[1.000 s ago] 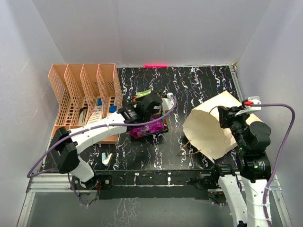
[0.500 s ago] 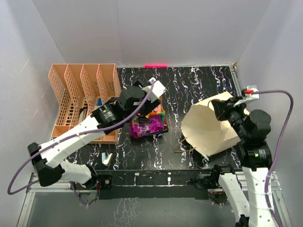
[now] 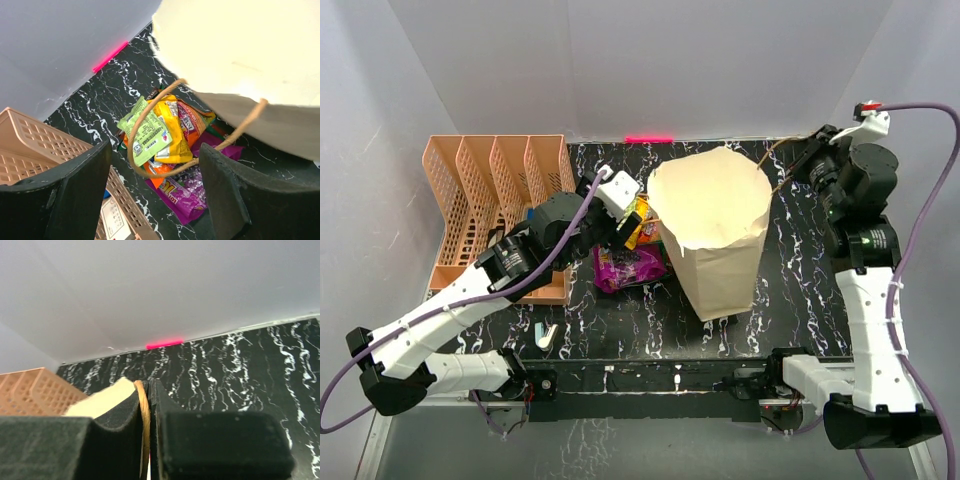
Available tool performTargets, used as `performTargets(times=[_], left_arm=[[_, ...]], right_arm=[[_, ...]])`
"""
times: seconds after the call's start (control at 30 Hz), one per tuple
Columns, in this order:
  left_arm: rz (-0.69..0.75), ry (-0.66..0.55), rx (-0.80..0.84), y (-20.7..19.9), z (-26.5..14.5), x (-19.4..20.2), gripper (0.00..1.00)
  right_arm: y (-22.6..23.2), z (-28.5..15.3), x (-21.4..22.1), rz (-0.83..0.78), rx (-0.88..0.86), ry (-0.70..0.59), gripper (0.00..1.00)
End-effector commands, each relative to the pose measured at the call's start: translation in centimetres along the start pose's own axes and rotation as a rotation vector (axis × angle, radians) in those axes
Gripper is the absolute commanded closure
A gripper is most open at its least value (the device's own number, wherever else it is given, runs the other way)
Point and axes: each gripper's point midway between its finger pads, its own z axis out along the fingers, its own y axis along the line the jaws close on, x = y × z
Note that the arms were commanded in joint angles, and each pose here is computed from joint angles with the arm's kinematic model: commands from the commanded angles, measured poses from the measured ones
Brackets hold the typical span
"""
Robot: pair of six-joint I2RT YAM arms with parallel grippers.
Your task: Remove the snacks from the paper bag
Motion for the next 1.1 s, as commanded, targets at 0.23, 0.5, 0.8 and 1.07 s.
performTargets(times=[0.23,0.5,0.8,1.07], left_arm=[[-0.048,-0.060,0.029,0.2,-2.1,-1.4,0.31],[-0.090,-0.135,0.016,1.1,-3.5,-3.6,0.30],[-0.088,-0.135,0.006,1.4,-3.8,-3.7,0.30],[-0.129,-0.180,-0.017,1.9,-4.0,-4.7,0.14]], right_arm=[[-12.9,-0.7,6.4,-0.132,0.378,0.115,0.92],[-16.7,-2.8,4.9,-0.158,0.492,0.123,0.92],[-14.8,-3.1,4.3,-0.187,0.414,0.144,0.92],[-12.1,-2.6,5.4,-0.155,0.262,0.178,0.76]])
